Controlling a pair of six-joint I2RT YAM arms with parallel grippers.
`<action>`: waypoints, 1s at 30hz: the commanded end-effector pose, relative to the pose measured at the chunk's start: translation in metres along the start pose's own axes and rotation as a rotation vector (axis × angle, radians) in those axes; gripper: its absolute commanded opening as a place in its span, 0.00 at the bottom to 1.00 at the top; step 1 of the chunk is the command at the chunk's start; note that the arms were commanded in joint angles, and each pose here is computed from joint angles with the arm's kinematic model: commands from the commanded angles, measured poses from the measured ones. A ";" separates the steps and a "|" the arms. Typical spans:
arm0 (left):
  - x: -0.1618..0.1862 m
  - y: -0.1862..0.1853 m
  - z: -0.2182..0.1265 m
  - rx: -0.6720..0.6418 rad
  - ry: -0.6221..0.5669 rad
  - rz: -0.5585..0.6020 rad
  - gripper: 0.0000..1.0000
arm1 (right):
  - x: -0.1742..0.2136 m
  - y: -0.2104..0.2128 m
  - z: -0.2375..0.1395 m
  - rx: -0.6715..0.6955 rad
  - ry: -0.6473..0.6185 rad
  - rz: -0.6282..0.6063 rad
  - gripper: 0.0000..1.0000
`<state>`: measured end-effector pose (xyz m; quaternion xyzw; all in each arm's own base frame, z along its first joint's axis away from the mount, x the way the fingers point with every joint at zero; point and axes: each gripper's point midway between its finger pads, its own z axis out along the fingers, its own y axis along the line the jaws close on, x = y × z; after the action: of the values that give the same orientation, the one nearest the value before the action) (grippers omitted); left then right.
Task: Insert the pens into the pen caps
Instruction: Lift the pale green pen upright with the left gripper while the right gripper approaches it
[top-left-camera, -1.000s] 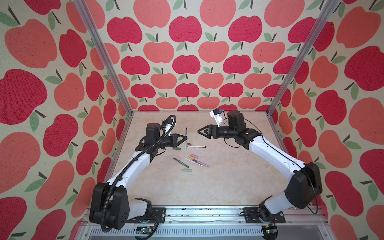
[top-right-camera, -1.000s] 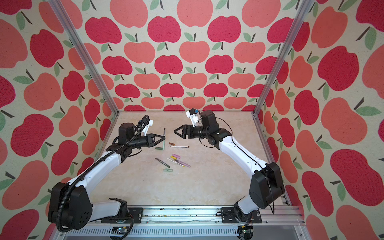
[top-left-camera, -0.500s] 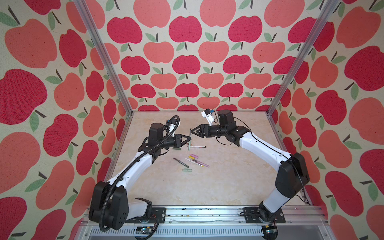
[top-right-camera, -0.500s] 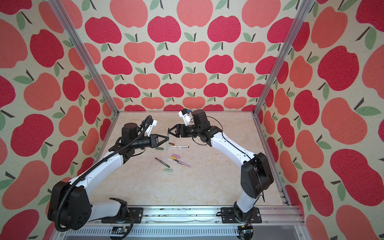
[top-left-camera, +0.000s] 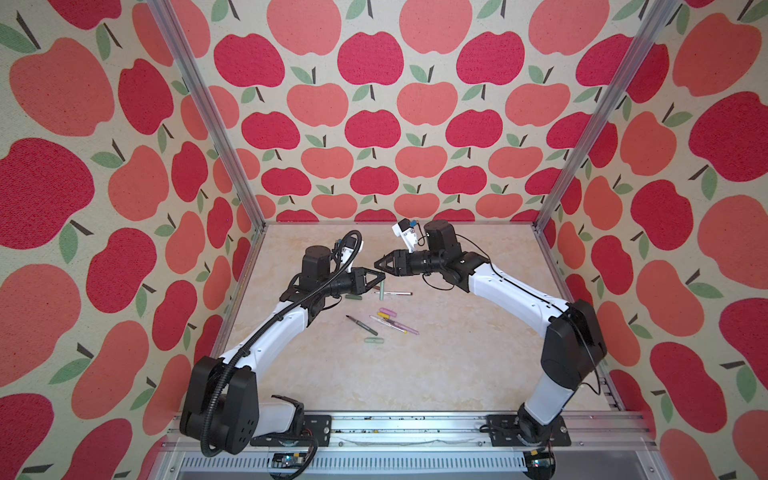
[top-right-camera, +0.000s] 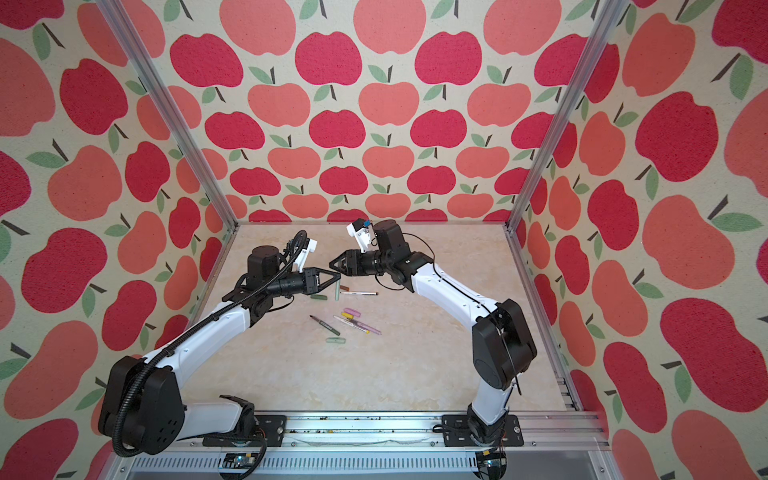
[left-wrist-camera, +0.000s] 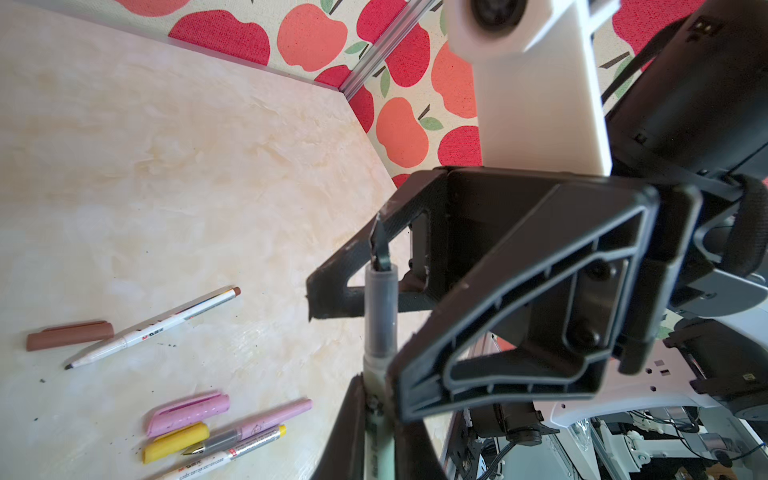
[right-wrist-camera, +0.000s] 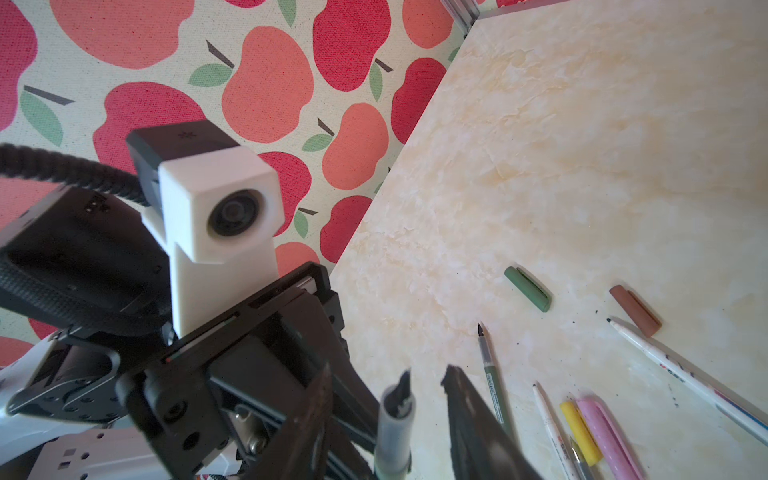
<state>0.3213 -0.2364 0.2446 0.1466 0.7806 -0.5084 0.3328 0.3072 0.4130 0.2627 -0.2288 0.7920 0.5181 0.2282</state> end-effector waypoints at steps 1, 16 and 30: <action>-0.002 0.002 0.003 0.002 -0.020 0.008 0.04 | -0.006 0.010 0.003 -0.025 -0.005 -0.019 0.40; -0.004 0.003 0.005 0.001 -0.030 0.002 0.04 | -0.003 0.008 0.006 -0.011 0.003 -0.020 0.10; 0.024 0.003 0.000 0.003 0.038 -0.043 0.45 | -0.012 0.013 0.001 0.007 -0.013 -0.066 0.09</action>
<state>0.3174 -0.2376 0.2275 0.1320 0.7899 -0.5093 0.3150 0.3124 0.4165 0.2727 -0.2354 0.7900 0.5097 0.2465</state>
